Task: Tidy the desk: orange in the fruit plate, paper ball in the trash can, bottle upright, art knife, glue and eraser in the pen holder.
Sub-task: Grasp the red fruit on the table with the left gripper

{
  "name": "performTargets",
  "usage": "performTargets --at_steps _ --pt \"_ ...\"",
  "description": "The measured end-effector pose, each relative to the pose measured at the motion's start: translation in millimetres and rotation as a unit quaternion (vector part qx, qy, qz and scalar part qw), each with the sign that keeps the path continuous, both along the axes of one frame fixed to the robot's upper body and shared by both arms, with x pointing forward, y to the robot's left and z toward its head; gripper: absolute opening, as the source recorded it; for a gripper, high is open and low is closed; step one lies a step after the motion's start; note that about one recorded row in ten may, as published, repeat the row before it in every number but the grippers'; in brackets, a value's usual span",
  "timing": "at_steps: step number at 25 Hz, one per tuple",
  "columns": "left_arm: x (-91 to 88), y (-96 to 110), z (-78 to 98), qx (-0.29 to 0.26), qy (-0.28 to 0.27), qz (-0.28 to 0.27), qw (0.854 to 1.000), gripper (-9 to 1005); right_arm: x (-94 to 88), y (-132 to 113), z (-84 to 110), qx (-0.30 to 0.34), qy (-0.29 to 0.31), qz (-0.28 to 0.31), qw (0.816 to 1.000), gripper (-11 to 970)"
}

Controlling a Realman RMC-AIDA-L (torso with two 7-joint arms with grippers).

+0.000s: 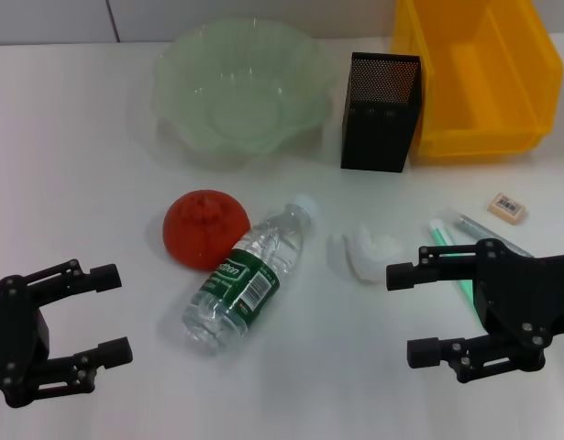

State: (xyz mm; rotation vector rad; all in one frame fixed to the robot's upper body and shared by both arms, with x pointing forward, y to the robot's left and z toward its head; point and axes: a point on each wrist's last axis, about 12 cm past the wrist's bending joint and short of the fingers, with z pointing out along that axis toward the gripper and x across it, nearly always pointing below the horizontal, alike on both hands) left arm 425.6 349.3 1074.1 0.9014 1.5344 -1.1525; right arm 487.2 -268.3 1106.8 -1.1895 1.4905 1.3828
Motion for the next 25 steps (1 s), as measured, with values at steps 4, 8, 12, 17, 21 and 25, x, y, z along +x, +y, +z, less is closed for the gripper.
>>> performTargets --at_steps 4,8,12,17,21,25 --pt "0.5 -2 -0.1 -0.001 -0.002 -0.003 1.000 817 0.1 2 -0.7 0.004 0.002 0.000 1.000 763" --pt "0.7 -2 0.0 -0.002 0.000 -0.003 1.000 816 -0.1 2 -0.5 0.006 0.001 0.001 1.000 764" --pt "0.5 -2 0.2 -0.003 0.001 -0.004 1.000 816 0.0 2 -1.4 0.007 0.002 0.000 1.000 764" --pt "1.3 -2 0.8 -0.004 0.000 -0.002 1.000 817 -1.4 1 -3.2 0.007 0.002 -0.007 1.000 764" --pt "8.9 0 5.1 0.007 0.006 -0.001 1.000 817 -2.4 -2 -6.6 0.004 0.006 -0.021 1.000 765" --pt "30.8 2 12.5 0.033 0.021 0.020 0.999 817 -3.9 -5 -12.7 -0.006 0.011 -0.043 0.999 764"
